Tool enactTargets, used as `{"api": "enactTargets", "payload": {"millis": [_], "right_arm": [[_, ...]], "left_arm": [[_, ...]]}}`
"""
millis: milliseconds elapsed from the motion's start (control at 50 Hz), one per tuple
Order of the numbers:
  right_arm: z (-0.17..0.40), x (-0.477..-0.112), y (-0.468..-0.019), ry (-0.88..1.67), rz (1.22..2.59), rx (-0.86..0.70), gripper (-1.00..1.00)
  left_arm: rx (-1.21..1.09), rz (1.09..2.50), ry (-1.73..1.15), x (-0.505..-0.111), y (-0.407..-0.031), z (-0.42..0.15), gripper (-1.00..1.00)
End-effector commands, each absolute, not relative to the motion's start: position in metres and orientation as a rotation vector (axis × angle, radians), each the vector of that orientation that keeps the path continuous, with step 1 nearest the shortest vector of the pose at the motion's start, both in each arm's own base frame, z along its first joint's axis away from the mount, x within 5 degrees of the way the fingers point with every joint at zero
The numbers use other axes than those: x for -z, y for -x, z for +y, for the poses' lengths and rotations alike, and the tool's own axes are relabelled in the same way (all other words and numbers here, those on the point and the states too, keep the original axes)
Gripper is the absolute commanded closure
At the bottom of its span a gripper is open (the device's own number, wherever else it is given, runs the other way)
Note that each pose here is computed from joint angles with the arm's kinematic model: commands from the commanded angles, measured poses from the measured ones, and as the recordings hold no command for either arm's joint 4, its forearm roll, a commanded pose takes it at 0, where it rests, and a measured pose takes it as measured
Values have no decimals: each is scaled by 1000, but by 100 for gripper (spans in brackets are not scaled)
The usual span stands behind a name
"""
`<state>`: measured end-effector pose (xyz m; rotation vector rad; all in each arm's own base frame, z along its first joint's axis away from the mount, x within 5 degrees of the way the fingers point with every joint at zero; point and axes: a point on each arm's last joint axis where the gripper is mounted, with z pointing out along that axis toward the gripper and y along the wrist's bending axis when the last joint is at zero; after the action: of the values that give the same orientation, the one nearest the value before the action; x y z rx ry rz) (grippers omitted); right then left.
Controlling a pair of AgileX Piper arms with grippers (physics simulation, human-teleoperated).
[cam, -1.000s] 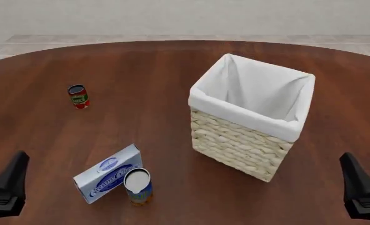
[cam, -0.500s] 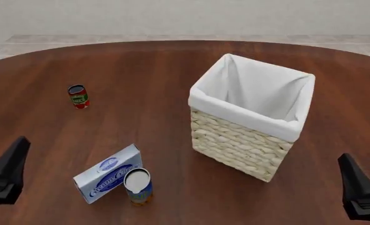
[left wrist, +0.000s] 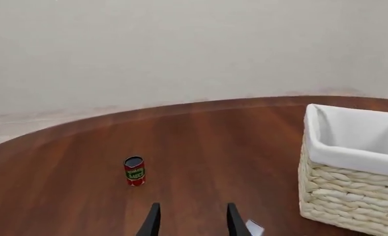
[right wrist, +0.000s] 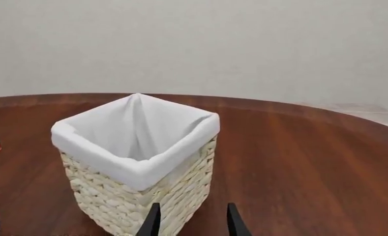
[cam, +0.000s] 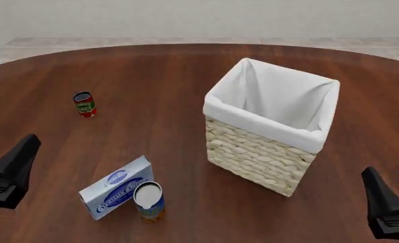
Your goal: Pick up the cream cheese box, and put it in the basket.
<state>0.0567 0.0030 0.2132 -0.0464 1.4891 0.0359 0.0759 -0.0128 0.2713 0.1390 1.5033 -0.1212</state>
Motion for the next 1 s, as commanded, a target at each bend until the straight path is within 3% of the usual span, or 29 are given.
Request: {"api": "enactTargets", "payload": {"millis": [20,600,1000], "right_arm": [[4,-213,-57,53,1494,-41,-100],[4,-212,-58,61,1504,-47,-100],[4,-212,-59,64,1511,-42,-100]], "left_arm": [[139,1514,-195,-288,-79,-17,-100],[162,1651,-286,-309,-101,-29,-100],[170,1806,-392,-302,-123,-43,-100]]}}
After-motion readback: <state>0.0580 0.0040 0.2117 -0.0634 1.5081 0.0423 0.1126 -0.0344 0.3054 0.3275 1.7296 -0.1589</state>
